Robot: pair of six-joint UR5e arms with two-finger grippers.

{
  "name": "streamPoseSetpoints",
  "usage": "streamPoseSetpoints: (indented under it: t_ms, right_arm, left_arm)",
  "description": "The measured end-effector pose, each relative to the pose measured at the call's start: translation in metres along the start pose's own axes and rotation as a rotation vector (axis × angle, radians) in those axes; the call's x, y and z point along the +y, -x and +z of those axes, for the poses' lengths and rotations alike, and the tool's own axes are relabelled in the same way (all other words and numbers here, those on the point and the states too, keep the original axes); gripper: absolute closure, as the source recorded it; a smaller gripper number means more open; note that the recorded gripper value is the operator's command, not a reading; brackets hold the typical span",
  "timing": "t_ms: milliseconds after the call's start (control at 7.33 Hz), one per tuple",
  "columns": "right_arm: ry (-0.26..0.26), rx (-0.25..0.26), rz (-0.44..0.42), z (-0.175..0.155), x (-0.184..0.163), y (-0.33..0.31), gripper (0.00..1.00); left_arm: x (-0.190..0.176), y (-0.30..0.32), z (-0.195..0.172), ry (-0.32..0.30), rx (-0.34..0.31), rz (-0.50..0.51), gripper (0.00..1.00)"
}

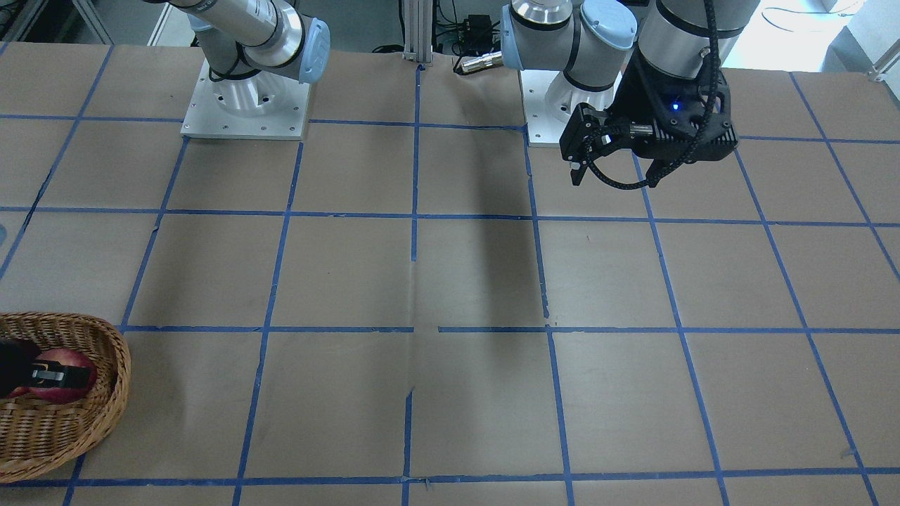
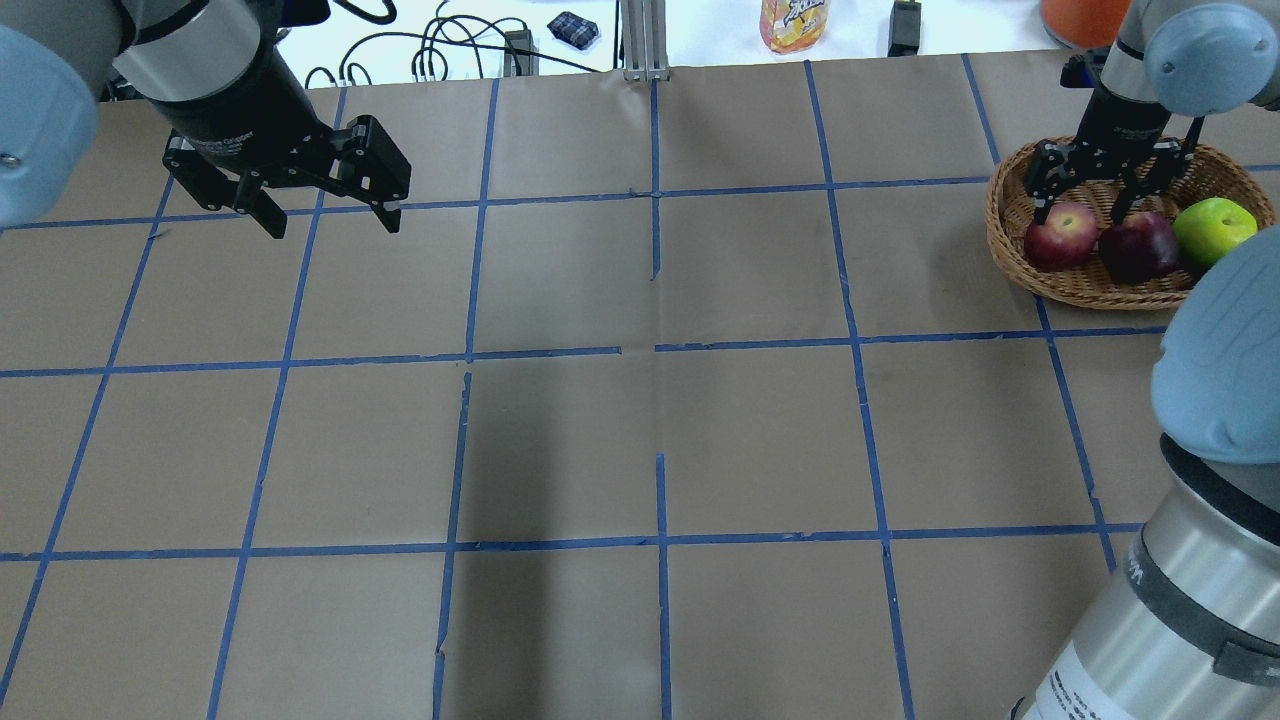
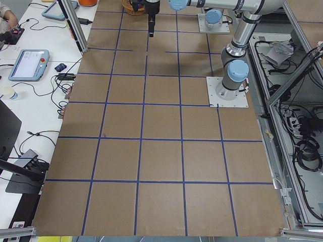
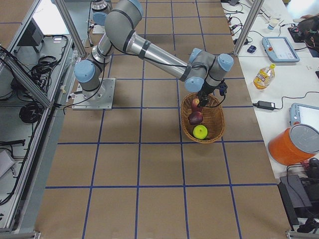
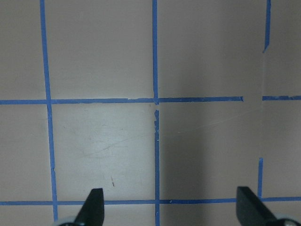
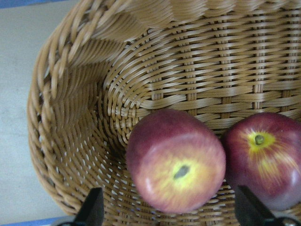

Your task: Put all apples into basket

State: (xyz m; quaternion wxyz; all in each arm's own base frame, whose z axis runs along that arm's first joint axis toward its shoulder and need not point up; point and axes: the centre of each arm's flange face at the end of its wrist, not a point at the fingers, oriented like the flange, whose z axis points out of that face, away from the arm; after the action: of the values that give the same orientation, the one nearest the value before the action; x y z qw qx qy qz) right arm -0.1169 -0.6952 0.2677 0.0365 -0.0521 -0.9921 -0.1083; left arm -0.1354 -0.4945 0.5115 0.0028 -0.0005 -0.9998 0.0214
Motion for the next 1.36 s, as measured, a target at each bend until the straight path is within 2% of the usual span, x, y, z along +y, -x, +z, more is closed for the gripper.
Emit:
streamPoseSetpoints:
  t_ms: [273,545,682,818,955,1364]
  right_arm:
    - [-0.01,-0.002,-0.031,-0.049,0.03,0.026,0.0]
    - [-0.031,0.019,-0.126,-0.107,0.075,0.094,0.0]
    - [-0.062,0.033,-0.176,-0.134,0.101,0.132,0.0]
    - [-0.094,0.038,-0.191,-0.156,0.128,0.162,0.0]
    - [-0.104,0.028,-0.167,-0.172,0.158,0.182,0.0]
    - [-0.103,-0.063,-0.092,-0.19,0.238,0.203,0.0]
  left_arm:
    - [0.001,0.001,0.0,0.003,-0.003,-0.001,0.0]
    - [0.001,0.002,0.0,0.006,-0.002,-0.006,0.0]
    - [0.001,0.003,0.0,0.007,0.0,-0.007,0.0]
    - [0.001,0.003,0.0,0.007,0.001,-0.007,0.0]
    - [0.001,0.003,0.0,0.007,0.002,-0.008,0.0]
    - [0.0,0.003,-0.001,0.001,0.003,-0.009,0.0]
